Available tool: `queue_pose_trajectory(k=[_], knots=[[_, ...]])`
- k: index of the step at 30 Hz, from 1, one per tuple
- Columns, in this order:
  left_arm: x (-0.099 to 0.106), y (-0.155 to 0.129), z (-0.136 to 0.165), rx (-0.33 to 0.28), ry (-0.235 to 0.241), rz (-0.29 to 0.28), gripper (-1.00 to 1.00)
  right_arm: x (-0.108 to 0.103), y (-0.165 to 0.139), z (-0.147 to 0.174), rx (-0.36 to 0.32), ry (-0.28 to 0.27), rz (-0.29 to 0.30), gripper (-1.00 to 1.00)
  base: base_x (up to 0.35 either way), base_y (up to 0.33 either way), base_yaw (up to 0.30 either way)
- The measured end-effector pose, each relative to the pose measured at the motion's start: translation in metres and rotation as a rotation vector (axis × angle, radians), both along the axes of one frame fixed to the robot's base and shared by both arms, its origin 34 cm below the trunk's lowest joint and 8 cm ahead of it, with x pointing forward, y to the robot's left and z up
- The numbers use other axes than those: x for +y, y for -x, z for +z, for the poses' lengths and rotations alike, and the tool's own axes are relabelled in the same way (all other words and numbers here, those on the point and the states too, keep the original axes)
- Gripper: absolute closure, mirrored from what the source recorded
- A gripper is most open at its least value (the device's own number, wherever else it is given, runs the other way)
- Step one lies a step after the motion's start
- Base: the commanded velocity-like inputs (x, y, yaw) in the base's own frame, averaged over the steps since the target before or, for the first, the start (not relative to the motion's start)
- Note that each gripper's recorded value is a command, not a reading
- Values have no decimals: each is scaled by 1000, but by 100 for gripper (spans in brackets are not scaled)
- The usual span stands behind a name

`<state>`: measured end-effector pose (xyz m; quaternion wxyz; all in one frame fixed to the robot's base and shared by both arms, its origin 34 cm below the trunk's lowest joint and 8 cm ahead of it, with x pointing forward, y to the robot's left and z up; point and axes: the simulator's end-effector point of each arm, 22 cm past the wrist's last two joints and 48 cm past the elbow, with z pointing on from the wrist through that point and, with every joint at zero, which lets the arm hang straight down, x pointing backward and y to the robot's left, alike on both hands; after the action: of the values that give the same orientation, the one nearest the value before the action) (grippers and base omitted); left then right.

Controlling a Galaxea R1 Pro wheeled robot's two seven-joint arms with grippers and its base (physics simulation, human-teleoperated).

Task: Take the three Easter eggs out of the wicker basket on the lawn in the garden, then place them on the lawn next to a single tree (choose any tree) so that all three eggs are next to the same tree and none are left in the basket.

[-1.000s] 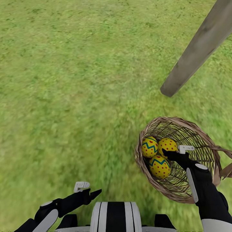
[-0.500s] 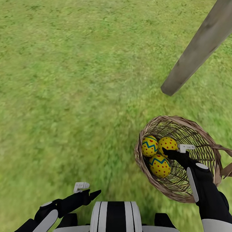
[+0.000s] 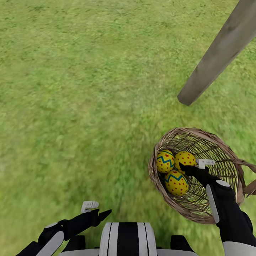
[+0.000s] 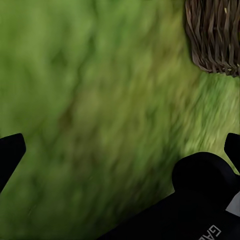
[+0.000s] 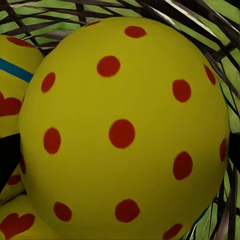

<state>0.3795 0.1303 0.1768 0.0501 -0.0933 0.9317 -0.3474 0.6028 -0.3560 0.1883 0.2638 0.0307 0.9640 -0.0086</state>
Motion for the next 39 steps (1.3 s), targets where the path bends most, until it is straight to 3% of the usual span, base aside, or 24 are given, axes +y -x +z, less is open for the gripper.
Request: queue_pose_trajectory(k=[21, 39], knots=[[0, -4, 4, -14, 1, -1, -100, 1, 1, 0, 3, -5, -3, 100, 0, 0, 0], [0, -26, 35, -71, 3, -1, -100, 3, -20, 44, -57, -16, -2, 100, 0, 0, 0]])
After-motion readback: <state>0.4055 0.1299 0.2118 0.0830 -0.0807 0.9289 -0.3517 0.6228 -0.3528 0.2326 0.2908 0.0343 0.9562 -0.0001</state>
